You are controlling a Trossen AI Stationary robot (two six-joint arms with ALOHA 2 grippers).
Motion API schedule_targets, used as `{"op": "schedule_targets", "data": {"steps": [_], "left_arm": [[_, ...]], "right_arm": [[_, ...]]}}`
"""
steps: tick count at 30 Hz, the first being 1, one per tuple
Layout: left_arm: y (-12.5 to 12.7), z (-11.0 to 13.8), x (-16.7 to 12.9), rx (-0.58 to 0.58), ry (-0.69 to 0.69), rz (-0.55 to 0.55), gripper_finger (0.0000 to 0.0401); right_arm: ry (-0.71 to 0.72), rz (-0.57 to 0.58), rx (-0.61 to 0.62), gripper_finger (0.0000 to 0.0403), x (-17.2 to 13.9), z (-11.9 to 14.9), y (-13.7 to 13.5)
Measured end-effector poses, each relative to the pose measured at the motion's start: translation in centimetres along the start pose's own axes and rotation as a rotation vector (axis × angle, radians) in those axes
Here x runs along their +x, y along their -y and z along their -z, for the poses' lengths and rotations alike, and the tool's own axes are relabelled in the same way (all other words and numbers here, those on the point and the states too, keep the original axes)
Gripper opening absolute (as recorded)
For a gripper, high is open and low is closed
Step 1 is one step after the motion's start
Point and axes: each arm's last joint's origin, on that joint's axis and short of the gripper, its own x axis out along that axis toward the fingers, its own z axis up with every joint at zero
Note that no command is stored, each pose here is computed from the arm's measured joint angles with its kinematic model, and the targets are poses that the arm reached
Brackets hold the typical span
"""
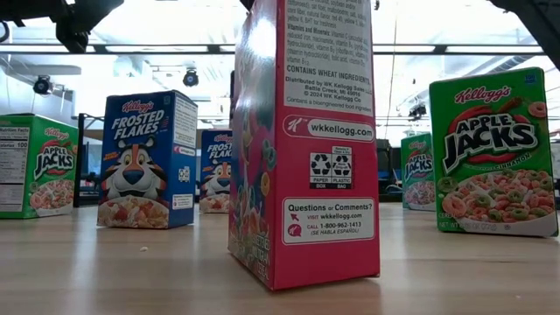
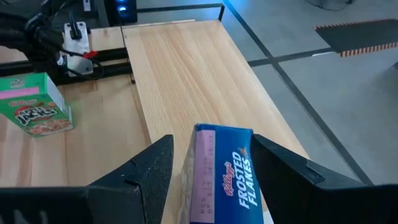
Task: Stack cereal on shelf
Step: Put the top right blue cereal box on the shelf
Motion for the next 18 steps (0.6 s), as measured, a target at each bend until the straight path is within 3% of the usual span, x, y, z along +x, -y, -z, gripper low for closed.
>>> {"op": "schedule_targets", "data": {"steps": [8, 14, 18], "left_arm": [[0.0, 0.1, 0.0, 0.005, -0.005, 0.001, 0.0215], [0.0, 0.1, 0.0, 0.009, -0.009, 0.001, 0.0215], [0.0, 0.1, 0.0, 0.009, -0.009, 0.002, 0.0215]], "right_arm": [[-0.089, -0.051, -0.038, 0.0182, -1.9, -0.3, -1.4], [-0.267, -0.119, -0.05, 0.0083, -2.3, 1.6, -2.9], [-0.338, -0.121, -0.047, 0.0018, -1.0, 3.3, -3.4]]}}
